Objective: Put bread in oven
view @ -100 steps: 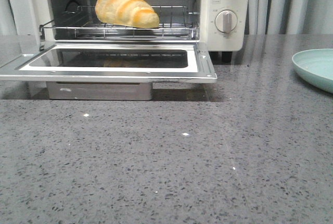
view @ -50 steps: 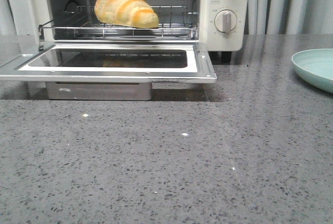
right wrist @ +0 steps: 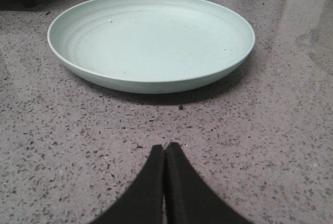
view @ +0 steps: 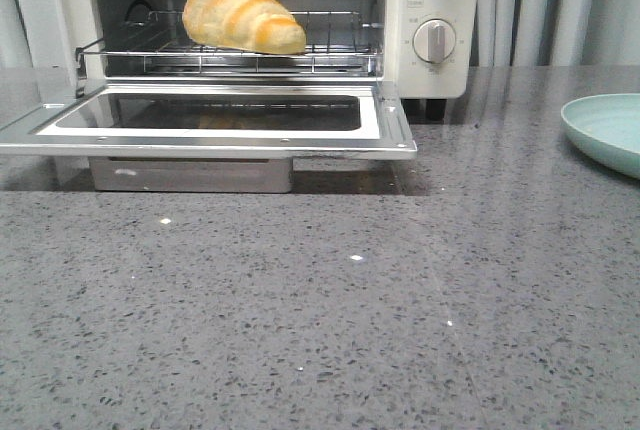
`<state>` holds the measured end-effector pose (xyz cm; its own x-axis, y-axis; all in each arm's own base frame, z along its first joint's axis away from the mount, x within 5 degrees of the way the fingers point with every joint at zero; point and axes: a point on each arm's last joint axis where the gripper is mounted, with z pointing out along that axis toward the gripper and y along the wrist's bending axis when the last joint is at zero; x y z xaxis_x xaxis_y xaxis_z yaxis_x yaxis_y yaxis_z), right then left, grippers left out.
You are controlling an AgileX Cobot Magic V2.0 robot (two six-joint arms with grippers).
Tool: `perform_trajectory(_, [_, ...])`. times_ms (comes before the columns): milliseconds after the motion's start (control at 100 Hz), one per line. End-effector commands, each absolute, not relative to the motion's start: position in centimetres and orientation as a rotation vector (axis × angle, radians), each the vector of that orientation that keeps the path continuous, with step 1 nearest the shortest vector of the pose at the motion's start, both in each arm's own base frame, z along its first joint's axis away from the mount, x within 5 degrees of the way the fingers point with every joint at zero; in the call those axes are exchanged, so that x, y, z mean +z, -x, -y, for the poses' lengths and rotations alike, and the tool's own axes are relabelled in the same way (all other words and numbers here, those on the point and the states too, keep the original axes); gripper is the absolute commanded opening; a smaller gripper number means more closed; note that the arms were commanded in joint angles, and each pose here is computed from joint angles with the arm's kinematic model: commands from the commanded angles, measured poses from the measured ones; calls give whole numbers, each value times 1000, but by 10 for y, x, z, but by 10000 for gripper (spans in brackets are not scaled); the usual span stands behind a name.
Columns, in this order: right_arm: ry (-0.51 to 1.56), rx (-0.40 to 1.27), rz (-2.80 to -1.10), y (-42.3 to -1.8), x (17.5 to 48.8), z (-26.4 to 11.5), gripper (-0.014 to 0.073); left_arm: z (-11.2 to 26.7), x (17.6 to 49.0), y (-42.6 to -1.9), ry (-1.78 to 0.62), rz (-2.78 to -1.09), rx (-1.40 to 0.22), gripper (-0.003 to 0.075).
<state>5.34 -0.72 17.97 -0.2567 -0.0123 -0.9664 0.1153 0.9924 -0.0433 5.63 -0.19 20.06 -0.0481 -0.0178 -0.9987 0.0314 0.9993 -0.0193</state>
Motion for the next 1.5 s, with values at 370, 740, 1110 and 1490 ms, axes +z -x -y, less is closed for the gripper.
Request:
perform_trajectory(370, [-69, -134, -1835, -55, 173, 8, -59, 2, 187, -54, 5, -1701, -54, -21])
perform_trajectory(740, [-69, -134, -1835, -55, 173, 8, -59, 2, 183, -54, 5, -1737, -54, -21])
perform_trajectory(1110, [-69, -134, -1835, -55, 173, 8, -58, 2, 184, -54, 7, -1730, -57, -21])
perform_trajectory(1490, [-69, -134, -1835, -55, 173, 8, -59, 2, 184, -54, 7, -1730, -57, -21])
